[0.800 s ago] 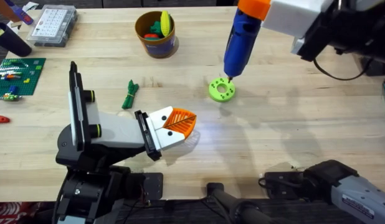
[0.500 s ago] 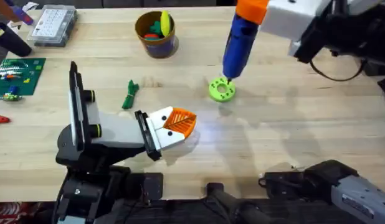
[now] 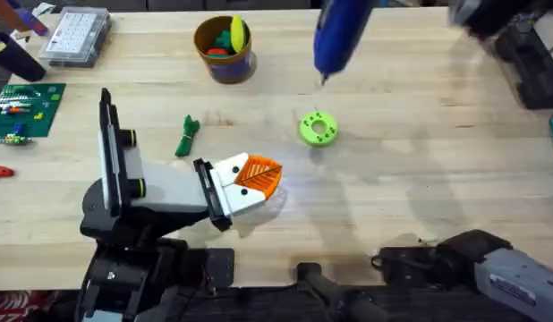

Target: Pick up the gripper from the table and insert it into the empty holder that is missing its gripper. Then pick up a screw, insert it into the mounting hole, and use the screwdriver to tighten it. Finally, clean up the table by picking up the vegetable and placing it into the bucket.

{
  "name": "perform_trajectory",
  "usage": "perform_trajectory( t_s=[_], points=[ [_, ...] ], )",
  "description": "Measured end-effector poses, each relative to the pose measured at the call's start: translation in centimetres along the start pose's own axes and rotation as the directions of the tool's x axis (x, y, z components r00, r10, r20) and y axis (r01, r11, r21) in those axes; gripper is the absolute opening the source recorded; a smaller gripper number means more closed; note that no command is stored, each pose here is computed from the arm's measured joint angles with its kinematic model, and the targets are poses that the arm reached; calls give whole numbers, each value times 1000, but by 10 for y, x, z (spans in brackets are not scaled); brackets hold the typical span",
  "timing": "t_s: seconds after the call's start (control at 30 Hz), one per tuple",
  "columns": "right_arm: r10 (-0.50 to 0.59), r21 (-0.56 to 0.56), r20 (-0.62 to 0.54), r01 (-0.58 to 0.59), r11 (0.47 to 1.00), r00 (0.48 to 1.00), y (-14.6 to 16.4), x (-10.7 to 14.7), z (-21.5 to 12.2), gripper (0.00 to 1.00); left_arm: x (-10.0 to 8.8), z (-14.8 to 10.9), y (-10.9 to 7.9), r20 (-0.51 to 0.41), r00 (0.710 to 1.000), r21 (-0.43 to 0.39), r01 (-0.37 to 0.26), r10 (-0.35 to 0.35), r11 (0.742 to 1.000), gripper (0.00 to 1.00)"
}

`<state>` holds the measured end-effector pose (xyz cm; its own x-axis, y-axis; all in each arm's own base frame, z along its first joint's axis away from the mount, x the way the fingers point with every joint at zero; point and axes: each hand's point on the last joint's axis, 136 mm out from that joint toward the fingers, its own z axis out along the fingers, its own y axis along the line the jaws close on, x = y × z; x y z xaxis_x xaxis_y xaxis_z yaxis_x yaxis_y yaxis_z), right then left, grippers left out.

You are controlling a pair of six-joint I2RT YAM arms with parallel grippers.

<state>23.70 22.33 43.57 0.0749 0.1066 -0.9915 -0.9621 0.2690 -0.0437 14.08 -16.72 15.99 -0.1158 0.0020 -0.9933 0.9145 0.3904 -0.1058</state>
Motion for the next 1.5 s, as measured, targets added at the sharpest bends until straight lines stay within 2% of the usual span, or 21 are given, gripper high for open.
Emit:
perform_trajectory(
  t_s=[0.07,0.1,0.13,0.4,0.6,0.73,0.77,0.97,1.33,1.5],
  points=[
    [-26,-48,9,27,998,1000,1,-14,6,46,0,0,0,0,1000,0,1,-1,1000,11],
    [-77,-136,32,81,987,997,1,-30,17,45,0,0,0,-1,1000,0,1,-1,1000,11],
    [-94,-160,44,100,982,995,2,-33,20,45,0,0,0,0,1000,0,1,-1,1000,11],
    [-154,-296,132,187,937,979,26,-43,40,46,0,0,0,0,1000,1,1,-1,1000,11],
    [-136,-388,177,197,900,975,53,-48,51,45,0,0,0,0,1000,1,1,-1,1000,11],
    [-87,-422,163,149,894,983,58,-44,57,47,0,0,0,0,1000,1,1,-1,1000,11],
    [-47,-436,139,104,894,989,55,-36,64,45,0,0,0,-1,1000,1,1,-1,1000,11],
    [24,-460,94,22,887,995,50,-19,77,47,0,0,0,-1,1000,1,1,-1,1000,11],
    [71,-536,46,-36,843,996,63,3,94,47,0,0,0,0,1000,1,1,-1,1000,11],
    [64,-547,53,-24,837,997,66,3,95,46,0,0,0,0,1000,1,1,-1,1000,11]
  ],
)
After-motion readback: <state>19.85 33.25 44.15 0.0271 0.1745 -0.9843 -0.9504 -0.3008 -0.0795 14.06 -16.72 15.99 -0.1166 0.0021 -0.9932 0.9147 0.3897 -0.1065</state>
